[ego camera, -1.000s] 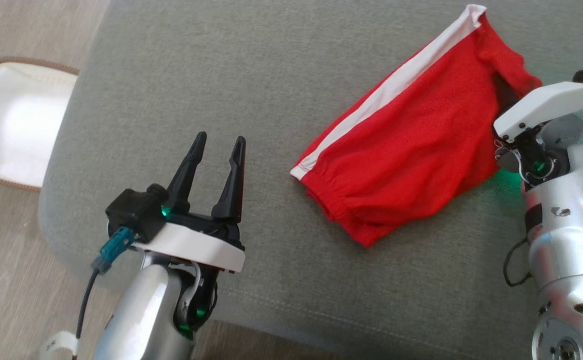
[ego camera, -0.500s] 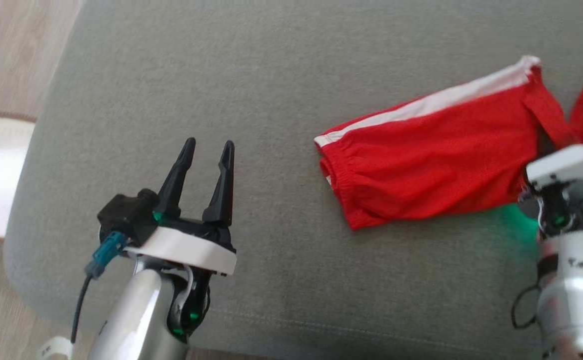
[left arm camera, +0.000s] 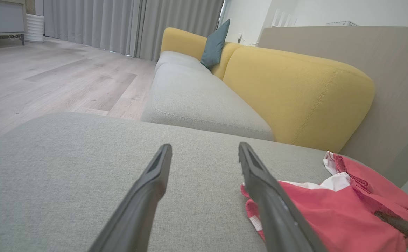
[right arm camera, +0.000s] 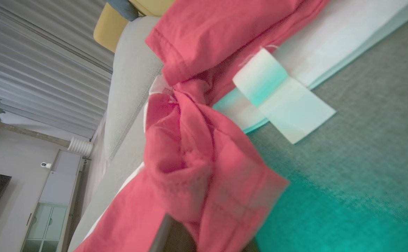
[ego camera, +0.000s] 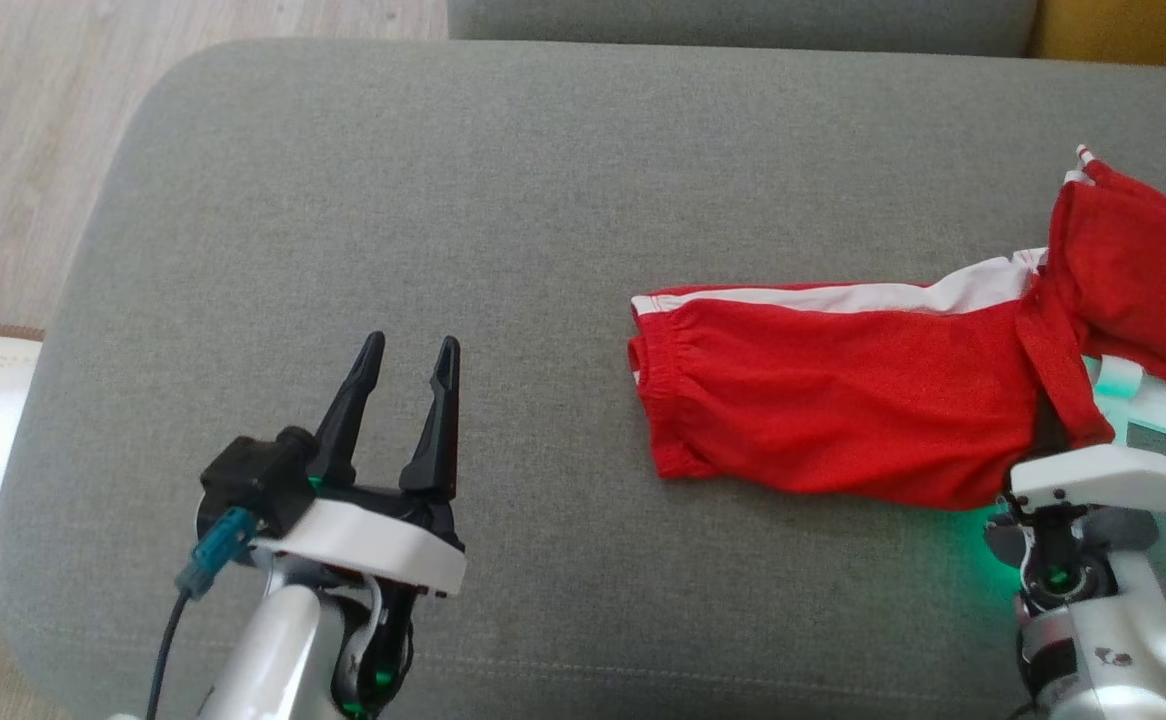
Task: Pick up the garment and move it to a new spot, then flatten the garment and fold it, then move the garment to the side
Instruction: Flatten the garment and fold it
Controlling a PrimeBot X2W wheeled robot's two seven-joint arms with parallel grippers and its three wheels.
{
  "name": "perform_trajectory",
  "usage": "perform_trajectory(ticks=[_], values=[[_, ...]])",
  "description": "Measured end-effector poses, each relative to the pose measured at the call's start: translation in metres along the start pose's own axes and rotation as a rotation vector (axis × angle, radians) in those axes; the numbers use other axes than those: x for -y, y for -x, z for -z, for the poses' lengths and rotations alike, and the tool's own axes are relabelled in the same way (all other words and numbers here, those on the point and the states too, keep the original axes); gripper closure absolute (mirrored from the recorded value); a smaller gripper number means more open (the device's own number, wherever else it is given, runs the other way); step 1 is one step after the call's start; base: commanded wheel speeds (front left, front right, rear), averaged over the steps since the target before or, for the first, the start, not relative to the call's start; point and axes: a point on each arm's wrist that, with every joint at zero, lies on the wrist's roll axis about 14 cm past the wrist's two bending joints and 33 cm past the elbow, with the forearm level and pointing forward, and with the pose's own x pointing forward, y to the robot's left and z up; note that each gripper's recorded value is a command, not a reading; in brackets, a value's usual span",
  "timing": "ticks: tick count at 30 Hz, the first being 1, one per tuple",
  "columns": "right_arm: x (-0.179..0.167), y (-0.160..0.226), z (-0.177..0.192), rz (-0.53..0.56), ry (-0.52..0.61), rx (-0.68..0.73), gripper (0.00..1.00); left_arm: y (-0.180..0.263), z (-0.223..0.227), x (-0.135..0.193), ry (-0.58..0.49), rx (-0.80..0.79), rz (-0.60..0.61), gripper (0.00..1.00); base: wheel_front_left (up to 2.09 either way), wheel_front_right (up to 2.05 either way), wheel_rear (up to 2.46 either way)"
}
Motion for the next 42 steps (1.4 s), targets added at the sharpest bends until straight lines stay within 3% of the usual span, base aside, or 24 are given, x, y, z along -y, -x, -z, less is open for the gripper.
perform_trajectory(ticks=[6, 13, 19, 35, 36, 37, 38, 42], values=[[-0.030, 0.000, -0.001, -0.081, 0.010, 0.030, 1.00, 0.006, -0.007, 0.000, -0.013, 0.018, -0.004, 0.00, 0.00, 0.00, 0.00], [-0.104, 0.008, 0.002, -0.294, -0.007, 0.053, 1.00, 0.021, -0.010, -0.005, -0.021, 0.023, -0.030, 0.00, 0.00, 0.00, 0.00], [-0.155, 0.025, 0.034, -0.458, 0.036, -0.027, 1.00, 0.027, -0.016, -0.009, -0.028, 0.041, -0.050, 0.00, 0.00, 0.00, 0.00], [-0.162, 0.051, 0.135, -0.534, 0.207, -0.291, 1.00, 0.040, -0.015, -0.024, -0.032, 0.036, -0.108, 0.00, 0.00, 0.00, 0.00], [-0.161, 0.052, 0.139, -0.535, 0.222, -0.300, 0.84, 0.040, -0.015, -0.024, -0.032, 0.035, -0.111, 0.00, 0.00, 0.00, 0.00], [-0.159, 0.053, 0.142, -0.535, 0.237, -0.307, 0.11, 0.040, -0.014, -0.024, -0.032, 0.034, -0.112, 0.00, 0.00, 0.00, 0.00], [-0.158, 0.054, 0.145, -0.539, 0.251, -0.314, 0.00, 0.040, -0.014, -0.025, -0.032, 0.033, -0.112, 0.00, 0.00, 0.00, 0.00], [-0.165, 0.061, 0.159, -0.586, 0.308, -0.348, 0.00, 0.040, -0.013, -0.025, -0.028, 0.029, -0.114, 0.00, 0.00, 0.00, 0.00]])
